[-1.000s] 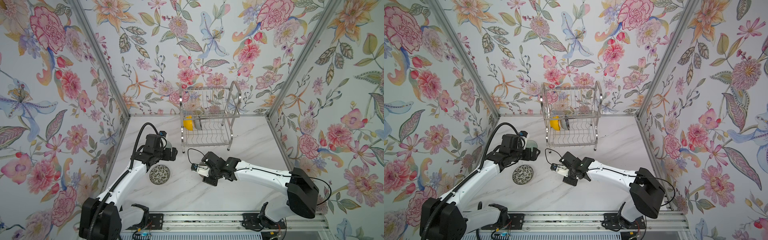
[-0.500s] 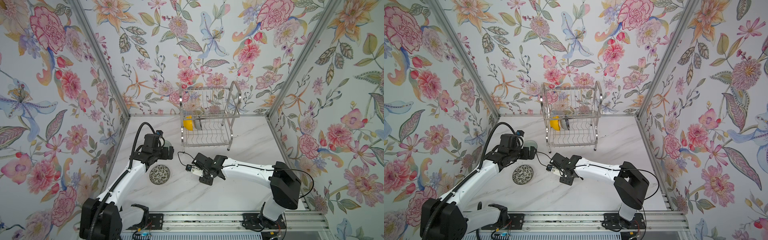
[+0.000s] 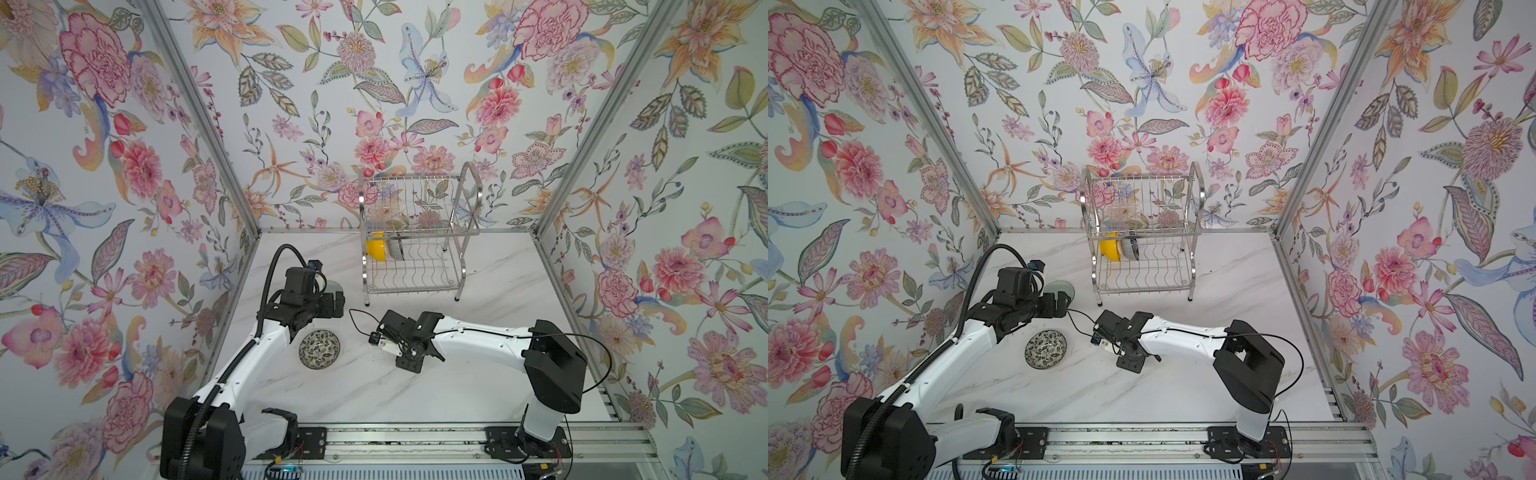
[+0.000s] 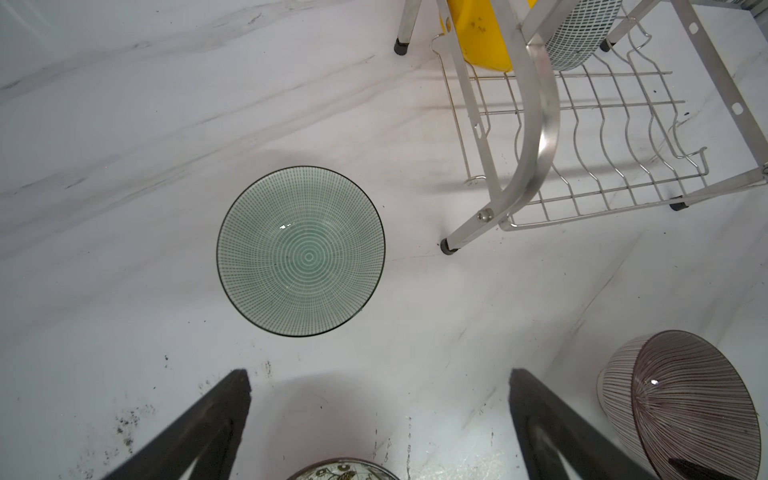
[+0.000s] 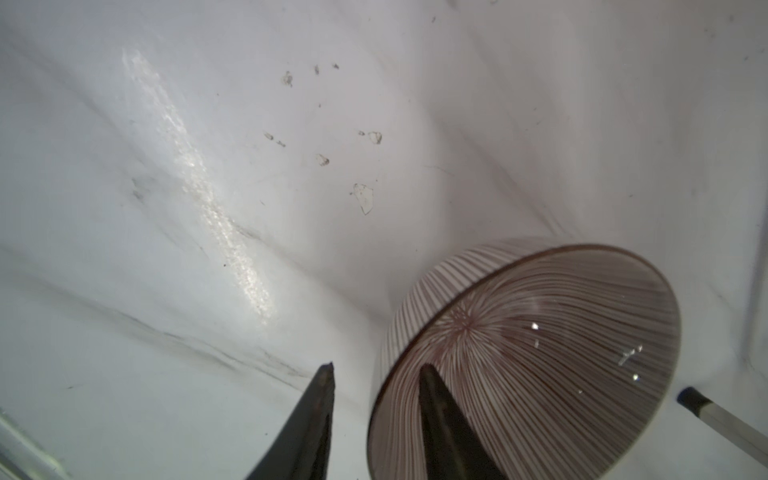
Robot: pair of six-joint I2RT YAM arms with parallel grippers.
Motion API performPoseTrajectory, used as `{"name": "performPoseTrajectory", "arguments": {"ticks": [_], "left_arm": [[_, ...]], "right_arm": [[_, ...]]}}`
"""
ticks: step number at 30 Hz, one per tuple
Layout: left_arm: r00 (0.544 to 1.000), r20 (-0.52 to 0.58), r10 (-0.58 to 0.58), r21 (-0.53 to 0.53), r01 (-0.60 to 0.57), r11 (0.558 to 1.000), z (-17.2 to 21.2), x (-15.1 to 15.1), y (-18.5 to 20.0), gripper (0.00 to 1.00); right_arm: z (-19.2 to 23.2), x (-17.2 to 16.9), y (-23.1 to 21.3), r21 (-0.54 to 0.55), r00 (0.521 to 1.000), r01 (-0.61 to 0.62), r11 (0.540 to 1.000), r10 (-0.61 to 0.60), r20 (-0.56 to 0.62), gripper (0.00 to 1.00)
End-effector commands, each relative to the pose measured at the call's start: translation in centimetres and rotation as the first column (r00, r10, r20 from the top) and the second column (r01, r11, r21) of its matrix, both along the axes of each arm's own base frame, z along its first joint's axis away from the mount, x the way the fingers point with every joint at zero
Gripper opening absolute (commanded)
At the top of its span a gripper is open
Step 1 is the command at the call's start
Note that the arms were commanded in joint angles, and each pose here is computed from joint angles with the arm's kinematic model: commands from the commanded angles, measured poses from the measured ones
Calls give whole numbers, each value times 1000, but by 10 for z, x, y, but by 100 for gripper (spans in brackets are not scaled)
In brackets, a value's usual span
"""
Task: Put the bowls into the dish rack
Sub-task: 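Lift the maroon-striped bowl with the right gripper, tilting it on edge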
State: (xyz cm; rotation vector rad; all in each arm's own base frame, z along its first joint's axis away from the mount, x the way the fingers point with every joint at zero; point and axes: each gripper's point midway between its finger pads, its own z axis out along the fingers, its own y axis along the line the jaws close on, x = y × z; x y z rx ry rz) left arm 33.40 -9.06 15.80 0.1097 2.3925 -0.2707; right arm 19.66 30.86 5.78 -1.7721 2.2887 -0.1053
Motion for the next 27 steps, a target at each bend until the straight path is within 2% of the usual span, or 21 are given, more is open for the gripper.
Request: {"name": "performPoseTrajectory", "arguments": {"ticks": [1, 8, 27], "left_arm": [[999, 19, 32, -3, -32, 999, 5, -1, 7, 99], [999, 19, 36, -1, -36, 999, 5, 0, 9, 99], [999, 14, 39, -5, -39, 999, 3, 1, 9, 99]], "right_arm": [[2, -2, 4, 6, 1000, 16, 1000, -16, -12, 34], [-6, -3, 5, 9, 999, 26, 1000, -25, -20, 29], [-17, 1, 0, -5, 998, 57, 998, -57, -16, 25]]}}
